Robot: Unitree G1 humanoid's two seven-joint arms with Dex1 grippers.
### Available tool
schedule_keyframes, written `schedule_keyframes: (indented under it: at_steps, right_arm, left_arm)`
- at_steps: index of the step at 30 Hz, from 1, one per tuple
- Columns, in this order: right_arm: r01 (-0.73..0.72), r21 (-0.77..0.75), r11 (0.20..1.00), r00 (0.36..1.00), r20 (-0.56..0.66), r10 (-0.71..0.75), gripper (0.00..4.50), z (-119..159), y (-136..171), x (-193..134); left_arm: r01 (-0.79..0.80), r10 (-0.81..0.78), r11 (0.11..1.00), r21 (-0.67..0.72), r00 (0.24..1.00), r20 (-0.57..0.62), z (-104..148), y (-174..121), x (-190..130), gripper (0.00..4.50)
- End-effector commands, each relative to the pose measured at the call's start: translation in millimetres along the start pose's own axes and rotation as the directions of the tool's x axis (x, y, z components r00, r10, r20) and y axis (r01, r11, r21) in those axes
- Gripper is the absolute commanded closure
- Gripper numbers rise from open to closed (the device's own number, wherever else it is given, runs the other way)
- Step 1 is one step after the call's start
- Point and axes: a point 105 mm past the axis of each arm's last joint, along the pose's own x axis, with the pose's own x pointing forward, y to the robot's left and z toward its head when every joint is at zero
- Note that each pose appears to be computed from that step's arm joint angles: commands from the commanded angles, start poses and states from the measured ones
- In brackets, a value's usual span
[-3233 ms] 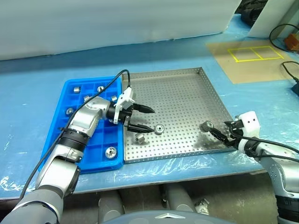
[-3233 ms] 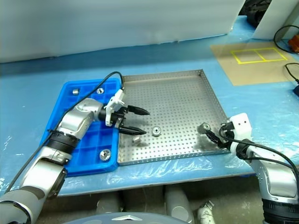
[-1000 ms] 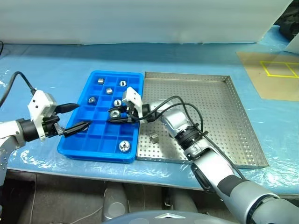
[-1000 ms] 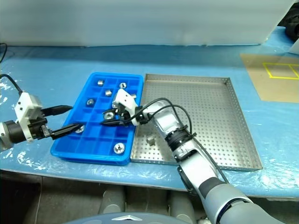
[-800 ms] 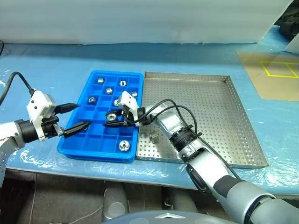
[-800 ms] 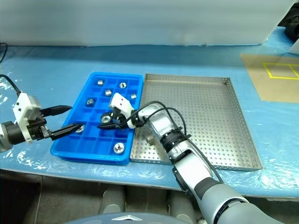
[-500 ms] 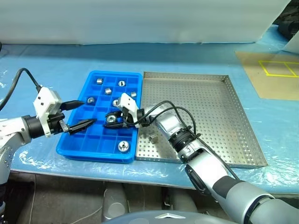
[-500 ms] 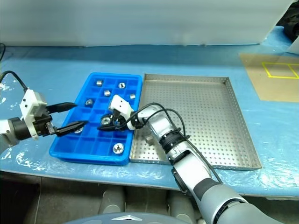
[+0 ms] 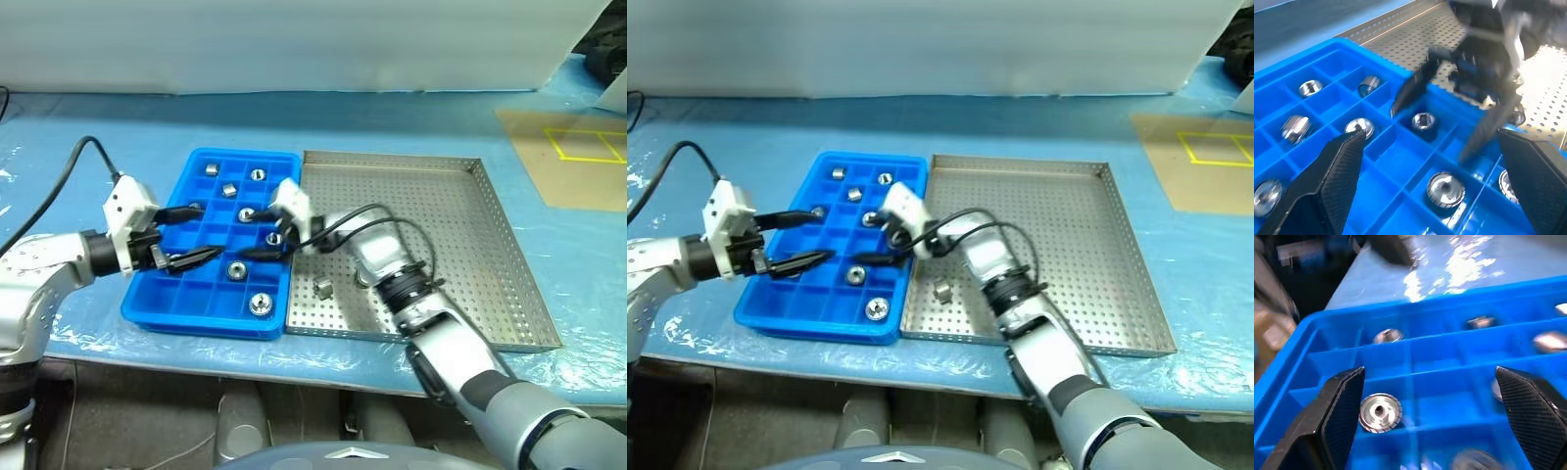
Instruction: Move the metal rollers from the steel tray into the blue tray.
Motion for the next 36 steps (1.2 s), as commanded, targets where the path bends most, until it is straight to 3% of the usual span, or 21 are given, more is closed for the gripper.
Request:
schedule_keyframes:
  at_steps: [1, 6, 11, 22, 36]
  right_arm:
    - [0.081, -0.027, 0.996, 0.993, 0.087, -0.079, 0.12, 33, -8, -44]
    - [0.332, -0.047, 0.942, 0.943, 0.031, -0.331, 0.12, 30, -21, -119]
    - [0.503, -0.028, 0.864, 0.864, 0.003, -0.503, 0.12, 20, -10, -157]
    - [0.517, 0.027, 0.855, 0.847, -0.162, -0.507, 0.12, -15, 63, -179]
    - [0.628, 0.04, 0.777, 0.768, -0.196, -0.61, 0.12, -27, 61, -193]
  left_arm:
    - [0.065, -0.066, 0.997, 0.042, 0.998, 0.01, 4, 4, 15, 0.0]
    - [0.257, -0.26, 0.964, 0.063, 0.965, 0.03, 7, 0, 61, 0.0]
    - [0.417, -0.422, 0.902, 0.108, 0.906, 0.026, 9, -13, 107, 0.0]
    - [0.635, -0.609, 0.758, 0.15, 0.771, -0.185, -29, -28, 145, 0.0]
    - [0.616, -0.597, 0.749, 0.242, 0.787, -0.154, -33, -52, 185, 0.0]
